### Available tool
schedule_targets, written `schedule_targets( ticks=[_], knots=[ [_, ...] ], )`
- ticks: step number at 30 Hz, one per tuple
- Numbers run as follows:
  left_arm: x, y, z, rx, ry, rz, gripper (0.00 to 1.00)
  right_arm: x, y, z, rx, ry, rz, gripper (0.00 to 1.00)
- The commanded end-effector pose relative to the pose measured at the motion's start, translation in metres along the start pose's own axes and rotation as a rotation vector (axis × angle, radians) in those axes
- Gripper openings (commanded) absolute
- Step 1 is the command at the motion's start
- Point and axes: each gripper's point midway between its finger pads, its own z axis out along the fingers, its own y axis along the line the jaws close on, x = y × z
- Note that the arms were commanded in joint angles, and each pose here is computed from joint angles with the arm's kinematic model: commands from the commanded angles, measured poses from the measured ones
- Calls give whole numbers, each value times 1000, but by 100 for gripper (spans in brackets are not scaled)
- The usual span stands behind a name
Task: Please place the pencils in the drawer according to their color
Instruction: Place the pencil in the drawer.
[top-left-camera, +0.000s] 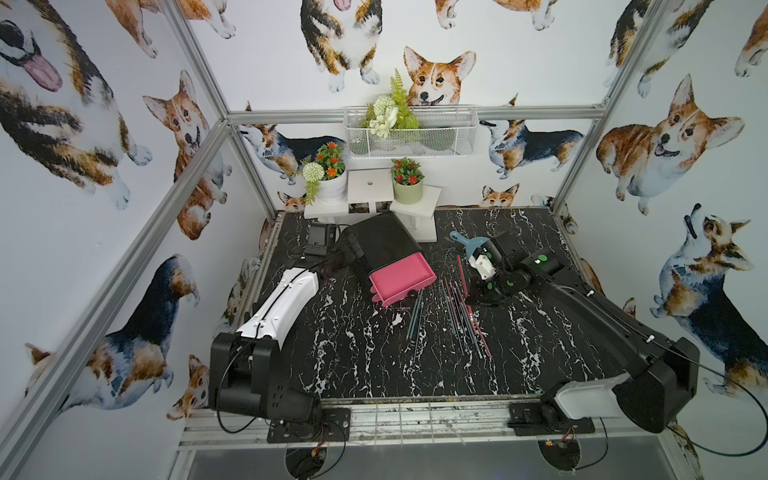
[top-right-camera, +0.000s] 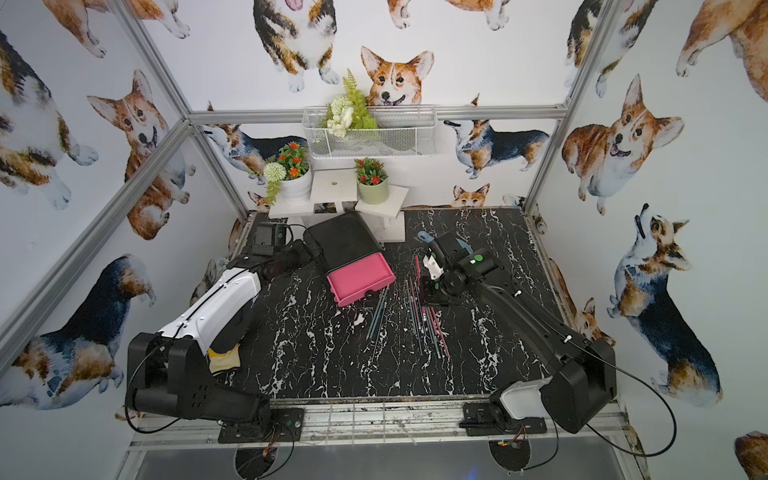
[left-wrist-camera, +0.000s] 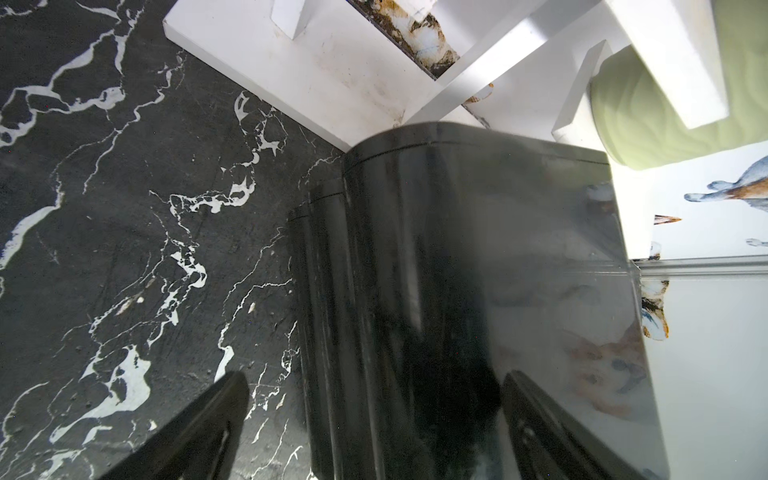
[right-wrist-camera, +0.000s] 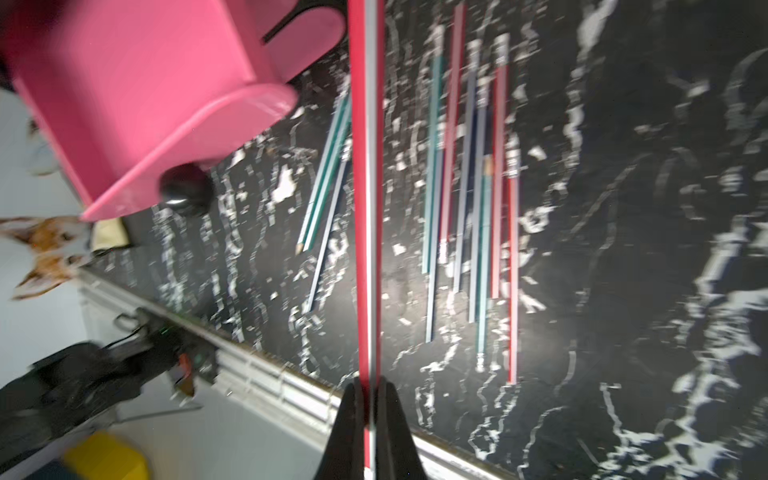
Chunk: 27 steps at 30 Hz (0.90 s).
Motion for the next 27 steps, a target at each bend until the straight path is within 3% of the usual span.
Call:
schedule_targets(
  ticks=[1,9,10,12,27],
  knots=[
    [25,30,0,-123,93,16,99,15,44,-7,-209,119,-2,0],
    [22,30,-3,-127,84,21,99,10,87,3,-365,178,-31,0],
    [23,31,-3,-129,85,21,99,9,90,8,-374,196,18,0],
    [22,31,-3,-128,81,22,100,7,92,16,-371,214,78,0],
    [21,32,-4,-128,76,25,100,-27,106,56,-344,227,104,0]
  ],
)
